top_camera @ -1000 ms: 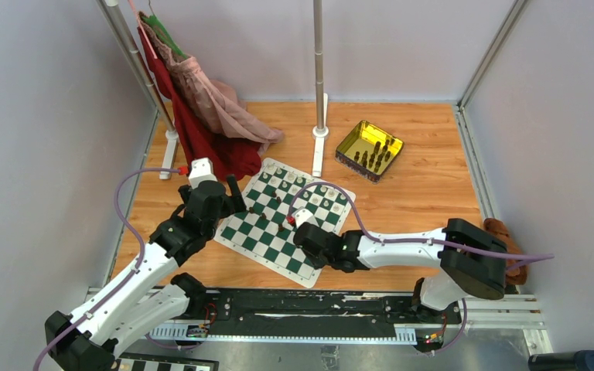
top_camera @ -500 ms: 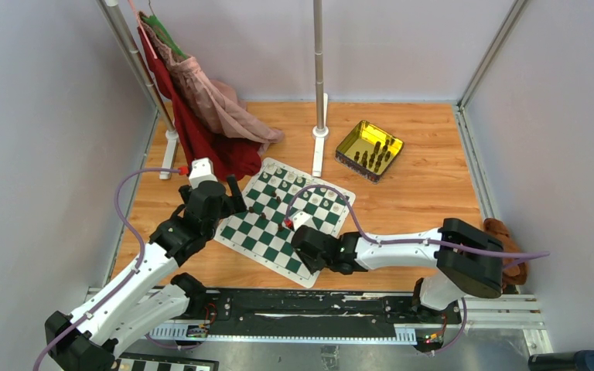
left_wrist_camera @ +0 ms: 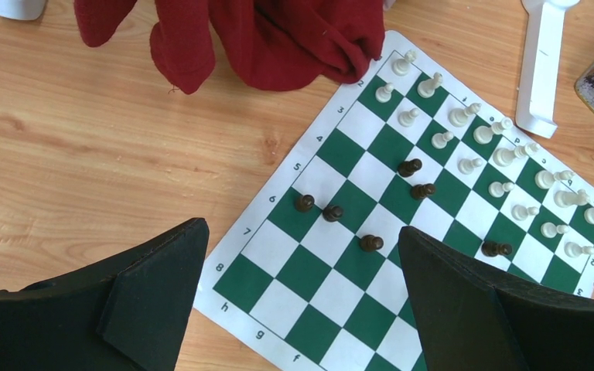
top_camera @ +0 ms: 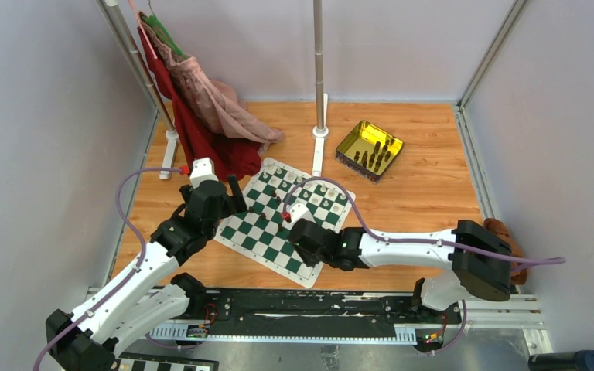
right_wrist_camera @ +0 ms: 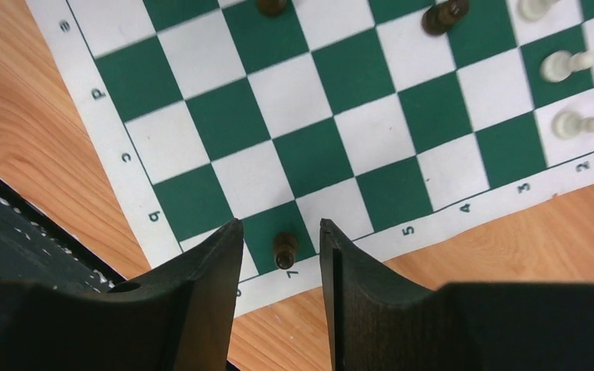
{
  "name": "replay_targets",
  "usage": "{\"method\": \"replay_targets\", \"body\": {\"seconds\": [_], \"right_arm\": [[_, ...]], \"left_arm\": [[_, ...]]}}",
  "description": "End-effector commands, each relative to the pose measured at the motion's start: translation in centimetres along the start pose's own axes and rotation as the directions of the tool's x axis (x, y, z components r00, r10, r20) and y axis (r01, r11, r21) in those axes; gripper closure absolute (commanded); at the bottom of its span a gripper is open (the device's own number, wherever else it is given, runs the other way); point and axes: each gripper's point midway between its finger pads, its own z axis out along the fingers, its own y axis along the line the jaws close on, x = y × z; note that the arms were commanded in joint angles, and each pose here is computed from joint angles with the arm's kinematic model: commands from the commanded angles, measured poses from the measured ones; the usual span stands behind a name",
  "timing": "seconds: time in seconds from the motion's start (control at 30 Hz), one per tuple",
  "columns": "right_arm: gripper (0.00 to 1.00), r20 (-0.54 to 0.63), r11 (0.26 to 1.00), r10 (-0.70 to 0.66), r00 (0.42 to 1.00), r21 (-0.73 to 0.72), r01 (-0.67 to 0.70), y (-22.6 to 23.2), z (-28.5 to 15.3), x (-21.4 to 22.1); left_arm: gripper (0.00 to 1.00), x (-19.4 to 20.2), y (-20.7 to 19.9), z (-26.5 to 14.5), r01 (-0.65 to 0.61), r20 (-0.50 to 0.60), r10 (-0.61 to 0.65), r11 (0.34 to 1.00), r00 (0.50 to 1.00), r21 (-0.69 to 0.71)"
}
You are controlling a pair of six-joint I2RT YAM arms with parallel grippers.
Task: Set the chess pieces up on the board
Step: Place the chess piece on the chessboard, then pick up the chess piece from the chessboard.
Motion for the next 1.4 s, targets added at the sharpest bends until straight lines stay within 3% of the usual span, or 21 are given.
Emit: {"method": "replay_targets", "body": {"seconds": [0.0, 0.47, 1.37], "right_arm": [[0.55, 0.090, 0.998, -0.024, 0.996, 0.053, 0.019, -0.8, -1.6, -3.6], [0.55, 0.159, 0.991, 0.078, 0.984, 0.093, -0.094, -6.4, 2.4, -7.4], [0.58, 0.125, 0.987, 0.147, 0.981, 0.048, -0.154, -9.0, 7.3, -9.0]], "left_arm": [[0.00, -0.4, -0.6, 0.2, 0.017, 0.020, -0.017, 1.000, 1.000, 0.019], [0.00, 0.1, 0.1, 0.6, 0.002, 0.023, -0.002, 1.000, 1.000, -0.015], [0.02, 0.5, -1.5, 1.9, -0.002, 0.005, 0.002, 1.000, 1.000, 0.021]]}}
